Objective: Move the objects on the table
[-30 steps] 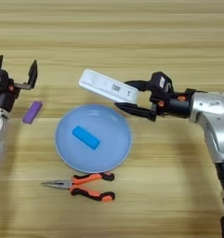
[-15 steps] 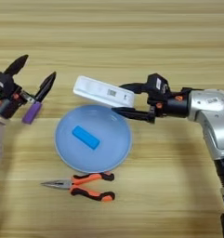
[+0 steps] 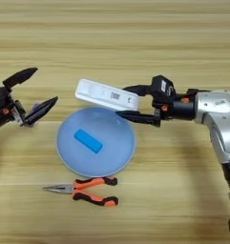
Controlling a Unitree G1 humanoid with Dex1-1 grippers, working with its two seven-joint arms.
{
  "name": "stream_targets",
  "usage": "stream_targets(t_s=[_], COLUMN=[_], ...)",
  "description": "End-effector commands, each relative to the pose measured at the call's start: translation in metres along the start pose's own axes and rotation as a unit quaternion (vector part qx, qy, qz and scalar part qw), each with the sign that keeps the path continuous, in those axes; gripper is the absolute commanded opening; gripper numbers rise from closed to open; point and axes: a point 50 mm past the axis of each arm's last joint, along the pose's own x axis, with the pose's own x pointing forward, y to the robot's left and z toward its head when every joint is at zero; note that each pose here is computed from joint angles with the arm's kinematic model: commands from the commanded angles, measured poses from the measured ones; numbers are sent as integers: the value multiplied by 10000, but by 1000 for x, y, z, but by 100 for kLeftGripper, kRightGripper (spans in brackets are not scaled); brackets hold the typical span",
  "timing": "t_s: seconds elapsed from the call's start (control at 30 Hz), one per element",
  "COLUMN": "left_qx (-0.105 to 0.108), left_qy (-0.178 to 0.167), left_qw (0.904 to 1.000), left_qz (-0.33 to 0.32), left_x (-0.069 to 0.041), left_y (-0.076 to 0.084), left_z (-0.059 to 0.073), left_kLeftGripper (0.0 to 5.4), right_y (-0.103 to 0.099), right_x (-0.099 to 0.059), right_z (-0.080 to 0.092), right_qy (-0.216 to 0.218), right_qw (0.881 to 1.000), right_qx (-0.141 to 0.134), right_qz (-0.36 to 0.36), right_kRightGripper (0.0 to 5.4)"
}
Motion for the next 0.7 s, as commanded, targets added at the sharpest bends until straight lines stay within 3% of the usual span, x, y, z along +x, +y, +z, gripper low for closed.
stream_targets(t_s=[0.03, 0.4, 0.7], left_qx=[-62, -121, -79], left_qy=[129, 210, 195], left_qw=[9983, 9905, 9870], left_qz=[-561, -1350, -1596], left_x=[-1, 7, 12], left_y=[-8, -19, -23], left_z=[3, 7, 12], left_kLeftGripper=[540, 540, 540], right_y=[-1, 2, 8], right_x=[-1, -1, 5], right_z=[9, 13, 12], right_qy=[41, 130, 219], right_qw=[9997, 9988, 9971], right_qx=[-208, -242, -233], right_qz=[137, 410, 696], right_kRightGripper=[292, 292, 292])
